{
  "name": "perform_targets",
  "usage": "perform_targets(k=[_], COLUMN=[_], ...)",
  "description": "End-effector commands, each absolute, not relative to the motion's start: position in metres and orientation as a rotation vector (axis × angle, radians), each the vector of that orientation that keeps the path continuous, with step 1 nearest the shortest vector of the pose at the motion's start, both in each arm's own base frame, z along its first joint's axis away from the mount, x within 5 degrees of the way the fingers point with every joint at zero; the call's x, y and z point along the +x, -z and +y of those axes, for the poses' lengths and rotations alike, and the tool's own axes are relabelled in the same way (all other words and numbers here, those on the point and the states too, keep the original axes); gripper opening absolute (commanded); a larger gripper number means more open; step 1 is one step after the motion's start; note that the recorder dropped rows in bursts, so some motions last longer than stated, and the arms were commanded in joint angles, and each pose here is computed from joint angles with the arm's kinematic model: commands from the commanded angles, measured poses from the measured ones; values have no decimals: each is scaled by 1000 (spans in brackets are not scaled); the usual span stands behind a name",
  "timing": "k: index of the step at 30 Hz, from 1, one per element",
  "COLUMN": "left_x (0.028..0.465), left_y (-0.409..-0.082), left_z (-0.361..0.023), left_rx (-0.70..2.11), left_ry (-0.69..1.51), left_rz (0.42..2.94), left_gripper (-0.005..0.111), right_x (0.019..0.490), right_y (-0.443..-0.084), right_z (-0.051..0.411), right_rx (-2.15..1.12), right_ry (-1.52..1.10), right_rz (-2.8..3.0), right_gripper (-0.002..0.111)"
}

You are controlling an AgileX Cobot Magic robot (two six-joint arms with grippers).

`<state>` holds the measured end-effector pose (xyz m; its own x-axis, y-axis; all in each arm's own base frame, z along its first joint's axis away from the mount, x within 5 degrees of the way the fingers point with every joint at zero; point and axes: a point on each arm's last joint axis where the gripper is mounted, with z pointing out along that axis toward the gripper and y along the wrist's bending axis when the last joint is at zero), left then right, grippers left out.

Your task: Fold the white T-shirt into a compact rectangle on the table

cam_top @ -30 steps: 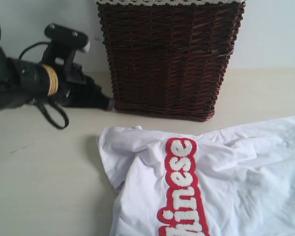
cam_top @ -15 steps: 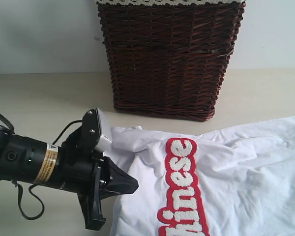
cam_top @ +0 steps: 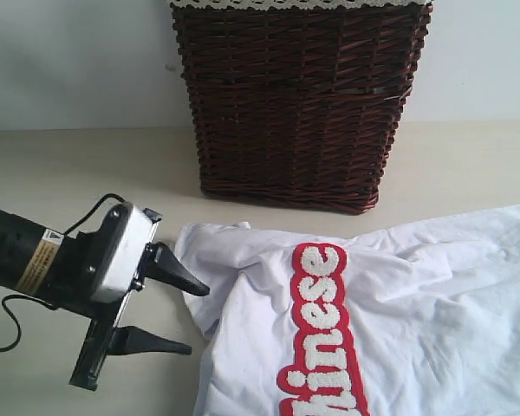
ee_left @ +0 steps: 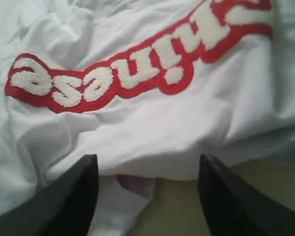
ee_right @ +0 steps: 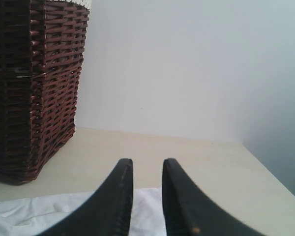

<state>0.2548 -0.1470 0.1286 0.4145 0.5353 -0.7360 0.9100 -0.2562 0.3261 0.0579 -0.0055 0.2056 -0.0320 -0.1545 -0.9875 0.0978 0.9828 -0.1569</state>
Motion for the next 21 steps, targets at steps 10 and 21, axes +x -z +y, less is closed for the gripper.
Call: perform_targets(k=[10,21], left_x=[284,279], left_y=[-97,-96], left_z=[-156,-184], left_rx=[2071,2039], left_ry=[352,488], left_rz=[1129,1330], left_gripper=[56,22], right_x=[58,58], right_y=[-205,-205], right_z=[-5,-5], right_rx=[-49,-49], right_ry=[202,202], right_rz=[1589,1589], right_gripper=[23,23])
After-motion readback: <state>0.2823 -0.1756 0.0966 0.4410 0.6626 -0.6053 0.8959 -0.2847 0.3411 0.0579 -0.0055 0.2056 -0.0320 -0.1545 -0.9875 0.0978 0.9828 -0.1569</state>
